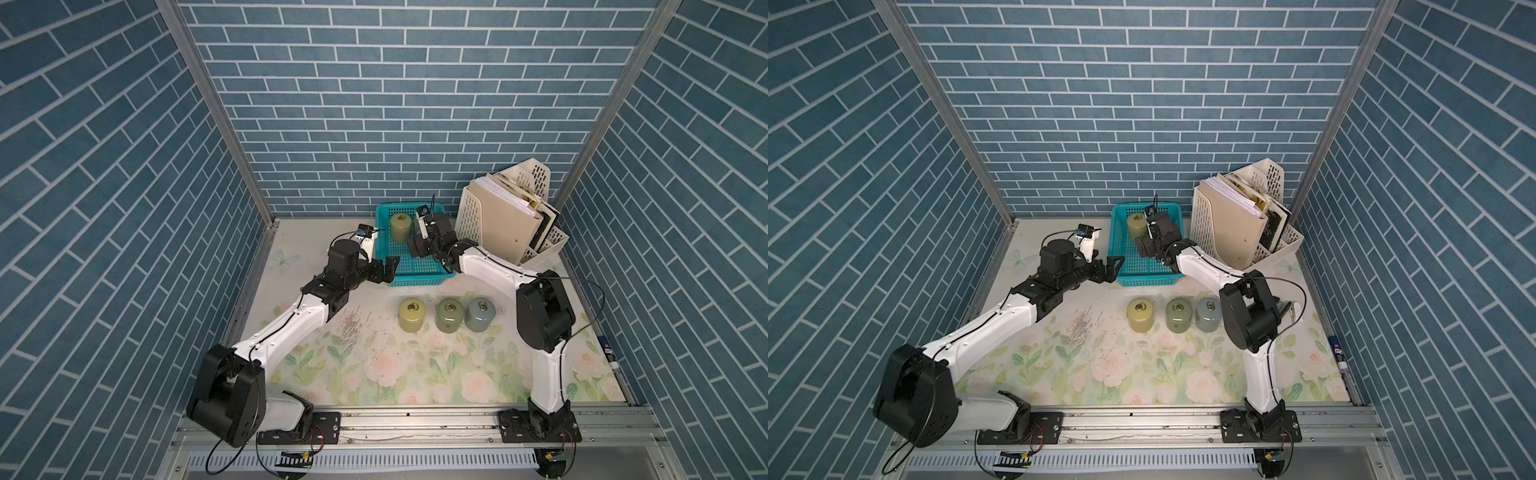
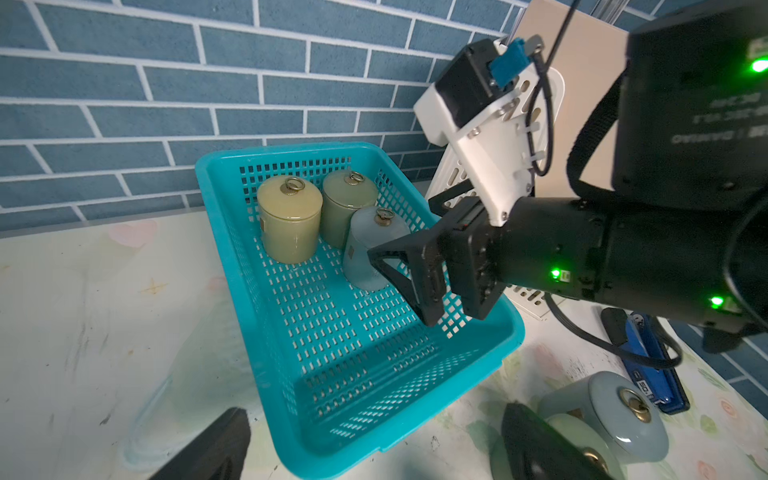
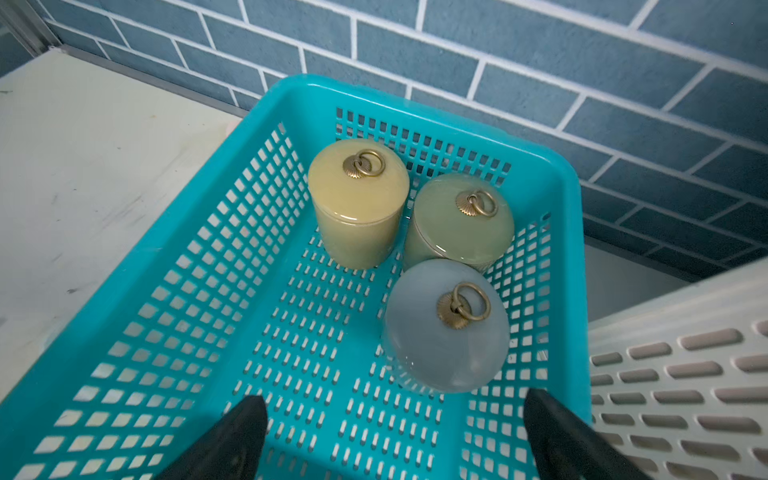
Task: Take the tea canister out of the basket
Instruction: Pick up the tea canister from the basket.
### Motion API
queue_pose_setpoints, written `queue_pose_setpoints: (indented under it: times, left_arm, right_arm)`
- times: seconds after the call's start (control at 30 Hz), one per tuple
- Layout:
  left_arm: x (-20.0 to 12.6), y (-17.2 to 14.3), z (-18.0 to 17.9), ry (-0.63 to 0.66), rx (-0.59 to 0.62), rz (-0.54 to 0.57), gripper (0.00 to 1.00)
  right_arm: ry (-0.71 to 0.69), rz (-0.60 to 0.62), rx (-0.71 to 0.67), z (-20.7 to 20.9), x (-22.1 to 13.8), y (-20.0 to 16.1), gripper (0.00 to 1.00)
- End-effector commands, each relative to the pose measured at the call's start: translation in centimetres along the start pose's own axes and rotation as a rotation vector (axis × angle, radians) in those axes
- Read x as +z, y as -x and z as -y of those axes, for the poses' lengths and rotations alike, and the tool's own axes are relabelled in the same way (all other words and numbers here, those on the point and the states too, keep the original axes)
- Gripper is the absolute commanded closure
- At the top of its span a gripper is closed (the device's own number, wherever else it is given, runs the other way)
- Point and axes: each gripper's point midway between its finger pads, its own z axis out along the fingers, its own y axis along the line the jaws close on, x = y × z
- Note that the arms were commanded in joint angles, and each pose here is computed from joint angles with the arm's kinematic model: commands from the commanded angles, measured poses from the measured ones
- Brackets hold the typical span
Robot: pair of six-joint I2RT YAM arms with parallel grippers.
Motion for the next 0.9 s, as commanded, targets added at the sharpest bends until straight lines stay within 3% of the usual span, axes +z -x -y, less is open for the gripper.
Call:
queue_pose_setpoints:
  times: [0.0, 0.43, 0.87]
  left_arm:
    - [1.4, 1.2, 0.6, -0.028, 0.010, 0.022, 0.00]
    - [5.8, -0.2, 0.4, -0.061, 0.008, -0.038, 0.00]
    - [6.7, -2.3, 0.0, -0.068, -0.004, -0.076, 0.00]
  right_arm:
    - [-0.018, -0.022, 0.031, 0.9, 1.4, 0.3, 0.00]
    - [-0.020, -0.098, 0.041, 2.7, 6.6, -1.1, 0.00]
    - [0.009, -0.180, 0.041, 2.2, 9.3, -4.1, 0.01]
